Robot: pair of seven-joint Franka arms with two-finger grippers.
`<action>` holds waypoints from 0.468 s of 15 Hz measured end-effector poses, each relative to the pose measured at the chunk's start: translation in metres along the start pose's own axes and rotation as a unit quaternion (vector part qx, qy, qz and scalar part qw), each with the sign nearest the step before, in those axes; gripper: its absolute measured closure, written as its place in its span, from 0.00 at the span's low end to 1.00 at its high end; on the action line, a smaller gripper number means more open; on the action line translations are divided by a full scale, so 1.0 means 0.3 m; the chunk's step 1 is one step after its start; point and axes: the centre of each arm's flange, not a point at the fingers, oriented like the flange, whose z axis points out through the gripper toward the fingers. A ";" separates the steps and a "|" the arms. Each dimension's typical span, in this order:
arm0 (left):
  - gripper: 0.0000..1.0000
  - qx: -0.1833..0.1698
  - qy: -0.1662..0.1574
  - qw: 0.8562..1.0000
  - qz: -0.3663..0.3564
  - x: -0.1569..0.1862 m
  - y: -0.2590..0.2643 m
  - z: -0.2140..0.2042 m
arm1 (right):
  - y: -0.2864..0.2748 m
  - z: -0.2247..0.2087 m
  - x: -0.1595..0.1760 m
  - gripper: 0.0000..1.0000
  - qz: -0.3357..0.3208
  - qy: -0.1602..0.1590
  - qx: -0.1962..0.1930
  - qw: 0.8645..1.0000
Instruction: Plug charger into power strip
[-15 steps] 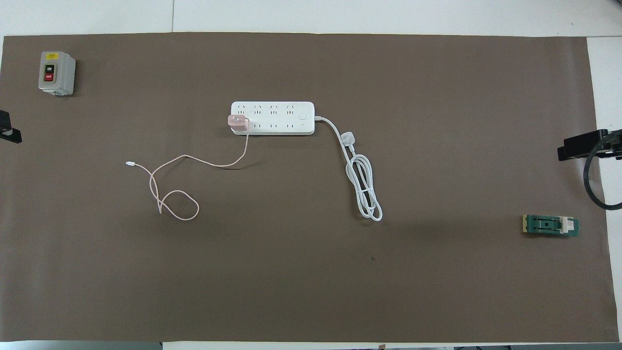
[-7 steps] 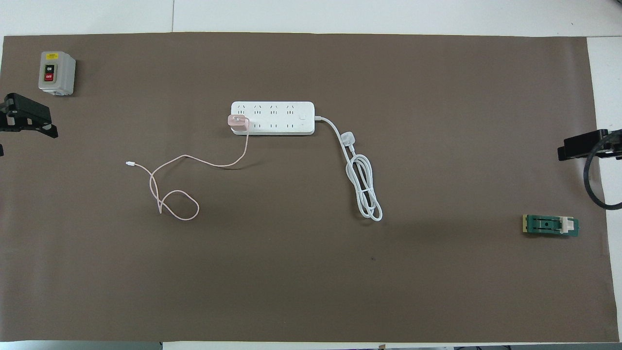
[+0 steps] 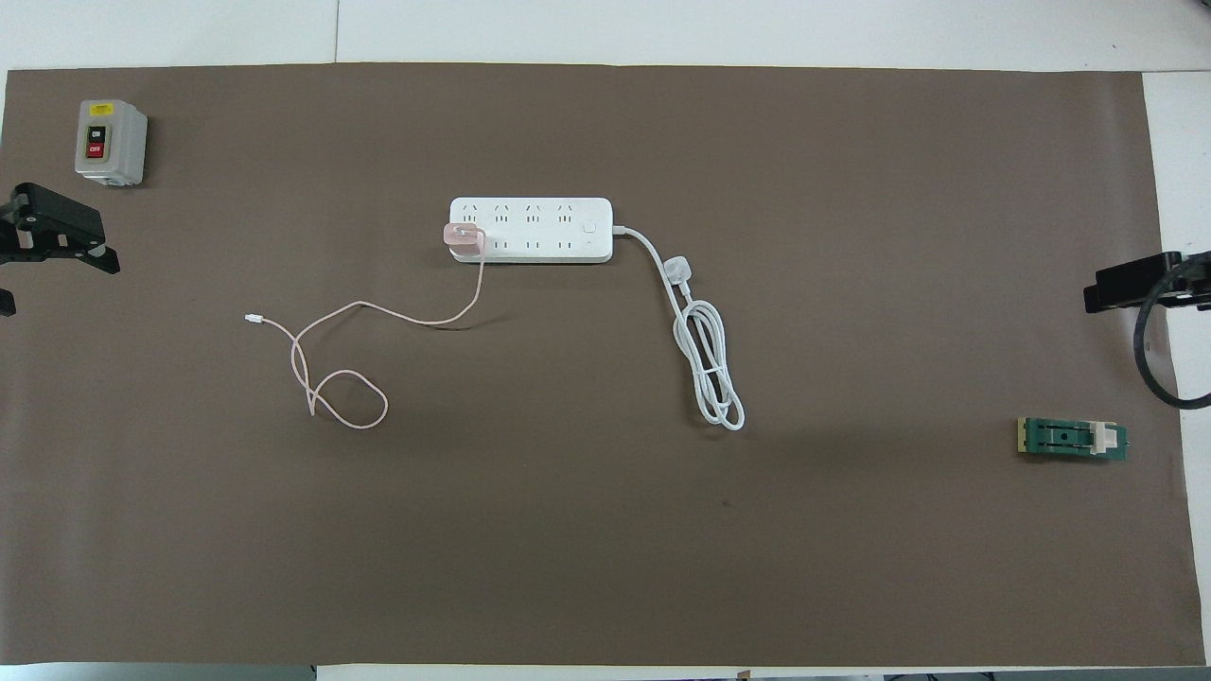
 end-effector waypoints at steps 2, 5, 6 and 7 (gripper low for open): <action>0.00 -0.002 0.007 0.999 0.035 -0.022 -0.010 0.003 | 0.001 0.000 0.000 0.00 0.000 0.000 0.000 1.000; 0.00 -0.004 0.023 0.996 0.084 -0.037 -0.019 -0.001 | 0.001 0.000 0.000 0.00 0.000 0.000 0.000 1.000; 0.00 -0.005 0.025 0.996 0.089 -0.038 -0.020 -0.003 | 0.001 0.000 0.000 0.00 0.000 0.000 0.000 1.000; 0.00 -0.005 0.027 0.995 0.091 -0.037 -0.021 -0.004 | 0.001 0.000 0.000 0.00 0.000 0.000 0.000 1.000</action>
